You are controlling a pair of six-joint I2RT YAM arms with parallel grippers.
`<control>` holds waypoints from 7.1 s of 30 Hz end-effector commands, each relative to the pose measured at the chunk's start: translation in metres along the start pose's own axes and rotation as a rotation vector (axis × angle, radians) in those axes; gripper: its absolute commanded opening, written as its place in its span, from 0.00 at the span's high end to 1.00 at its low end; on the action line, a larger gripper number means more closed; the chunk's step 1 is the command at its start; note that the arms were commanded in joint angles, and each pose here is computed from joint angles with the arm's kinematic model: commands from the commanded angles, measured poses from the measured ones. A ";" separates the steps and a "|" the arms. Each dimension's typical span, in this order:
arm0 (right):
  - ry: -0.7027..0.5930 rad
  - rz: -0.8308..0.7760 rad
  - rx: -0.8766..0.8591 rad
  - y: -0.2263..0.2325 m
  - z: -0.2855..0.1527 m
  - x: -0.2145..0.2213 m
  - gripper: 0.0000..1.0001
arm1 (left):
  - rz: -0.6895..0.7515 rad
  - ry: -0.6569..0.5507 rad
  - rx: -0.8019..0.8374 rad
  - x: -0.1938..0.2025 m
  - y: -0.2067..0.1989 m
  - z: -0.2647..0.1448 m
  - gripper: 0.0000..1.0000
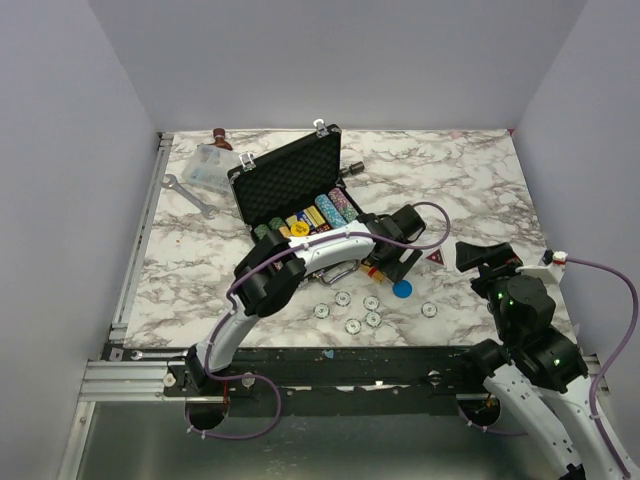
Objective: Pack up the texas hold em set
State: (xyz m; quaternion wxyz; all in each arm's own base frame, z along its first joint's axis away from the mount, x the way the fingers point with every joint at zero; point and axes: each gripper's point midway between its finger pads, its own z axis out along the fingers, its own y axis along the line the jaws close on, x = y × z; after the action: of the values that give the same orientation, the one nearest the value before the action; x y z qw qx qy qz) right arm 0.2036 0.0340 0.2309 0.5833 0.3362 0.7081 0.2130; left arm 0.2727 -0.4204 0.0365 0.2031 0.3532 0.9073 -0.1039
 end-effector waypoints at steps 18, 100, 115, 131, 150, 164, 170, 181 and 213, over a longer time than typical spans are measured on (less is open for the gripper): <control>-0.006 -0.022 0.020 -0.006 0.003 0.002 0.00 | 0.158 -0.084 -0.060 -0.028 0.003 -0.028 0.61; 0.100 -0.108 0.041 -0.004 0.018 0.028 0.00 | 0.016 -0.180 -0.171 -0.010 0.161 -0.094 0.48; 0.100 -0.104 0.056 -0.006 0.019 0.029 0.00 | -0.237 -0.108 0.029 -0.007 0.149 -0.067 0.38; 0.084 -0.094 0.044 -0.006 0.017 0.025 0.00 | -0.210 -0.003 0.025 0.028 0.140 -0.060 0.55; 0.092 -0.097 0.053 -0.006 0.018 0.027 0.00 | -0.221 -0.035 -0.025 0.010 0.151 -0.083 0.25; 0.125 -0.112 0.059 -0.005 0.024 0.037 0.00 | -0.450 -0.213 0.046 -0.035 0.163 -0.104 0.38; 0.174 -0.191 0.076 -0.002 0.035 0.047 0.00 | -0.460 -0.163 -0.020 -0.017 0.181 -0.095 0.45; 0.218 -0.222 0.066 0.001 0.041 0.058 0.00 | -0.466 -0.082 -0.115 0.011 0.205 -0.065 0.62; 0.256 -0.179 0.054 -0.004 0.040 0.073 0.00 | -0.383 0.018 -0.435 0.045 0.252 -0.062 0.57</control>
State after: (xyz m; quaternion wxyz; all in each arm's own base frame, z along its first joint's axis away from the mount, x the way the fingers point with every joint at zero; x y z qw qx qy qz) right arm 0.2336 0.0749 0.1695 0.4999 0.2563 0.8104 0.1663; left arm 0.3949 -0.2084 0.0572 0.2386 0.1227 0.9633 0.0086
